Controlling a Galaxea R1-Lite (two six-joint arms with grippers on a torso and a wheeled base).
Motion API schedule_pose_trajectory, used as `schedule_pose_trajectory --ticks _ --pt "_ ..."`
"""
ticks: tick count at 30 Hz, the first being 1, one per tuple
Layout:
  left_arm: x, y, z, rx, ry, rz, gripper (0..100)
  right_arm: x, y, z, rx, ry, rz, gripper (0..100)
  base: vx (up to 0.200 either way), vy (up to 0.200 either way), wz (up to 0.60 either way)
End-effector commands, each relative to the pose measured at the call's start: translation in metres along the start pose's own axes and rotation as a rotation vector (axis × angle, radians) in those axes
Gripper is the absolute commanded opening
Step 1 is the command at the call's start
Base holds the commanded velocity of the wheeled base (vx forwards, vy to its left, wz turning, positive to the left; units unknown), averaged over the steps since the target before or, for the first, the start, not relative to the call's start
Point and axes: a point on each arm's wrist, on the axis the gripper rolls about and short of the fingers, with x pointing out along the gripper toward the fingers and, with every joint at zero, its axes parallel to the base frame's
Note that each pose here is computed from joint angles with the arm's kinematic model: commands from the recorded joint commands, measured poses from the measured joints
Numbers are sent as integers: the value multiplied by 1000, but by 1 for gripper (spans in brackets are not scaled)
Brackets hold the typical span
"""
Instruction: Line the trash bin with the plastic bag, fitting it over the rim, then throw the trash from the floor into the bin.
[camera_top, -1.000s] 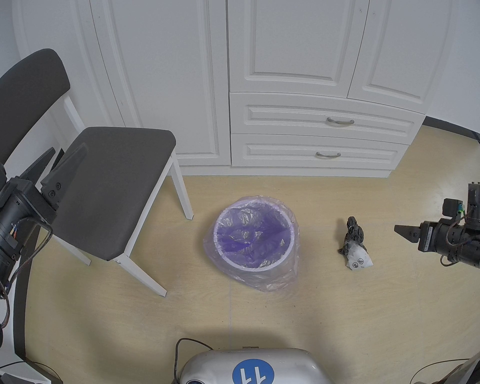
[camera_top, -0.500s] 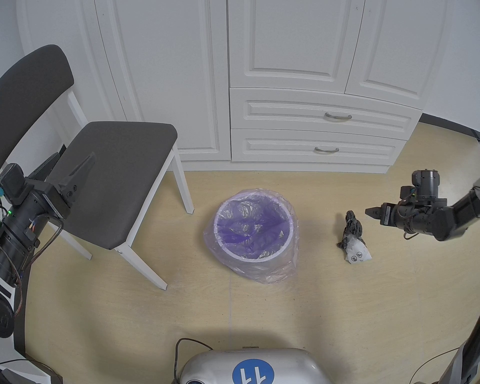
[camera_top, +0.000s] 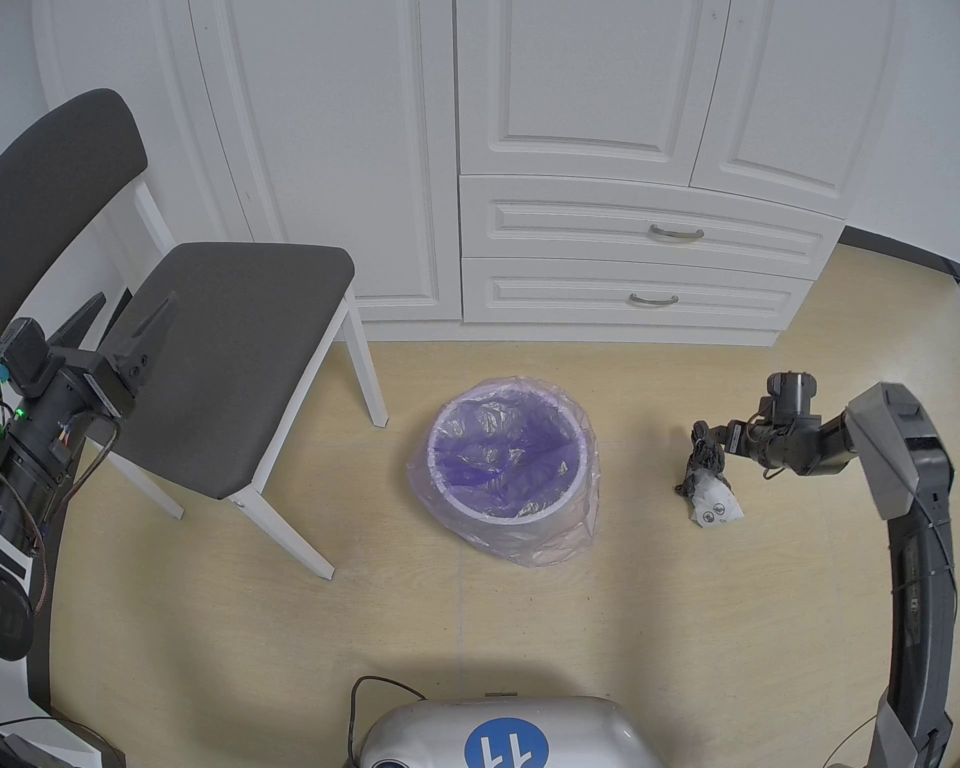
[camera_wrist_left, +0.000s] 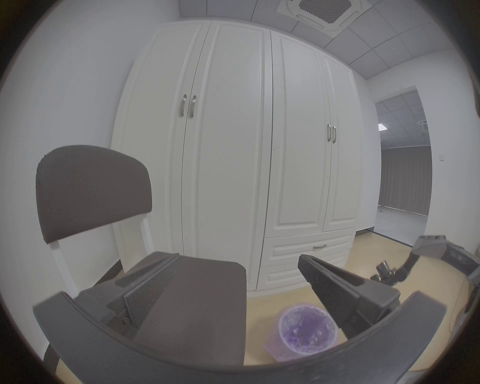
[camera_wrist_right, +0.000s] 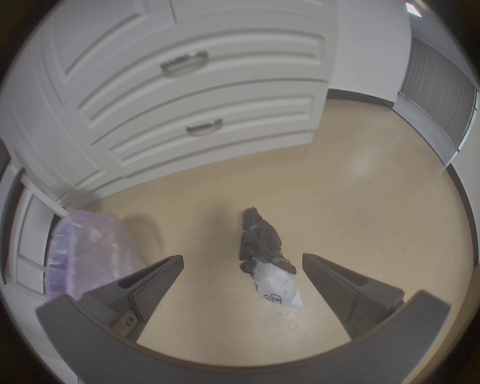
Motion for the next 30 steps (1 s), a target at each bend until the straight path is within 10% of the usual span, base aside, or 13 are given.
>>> schedule_pose_trajectory --ticks 1,15,30 --pt "0 7 7 49 -119 29 100 83 -44 -100 77 87 -52 100 0 0 0" --pt "-3 13 12 72 -150 53 100 91 -27 -100 129 -106 25 100 0 0 0" --pt "-1 14 12 68 -151 45 100 90 -31 -99 126 -95 40 100 120 0 0"
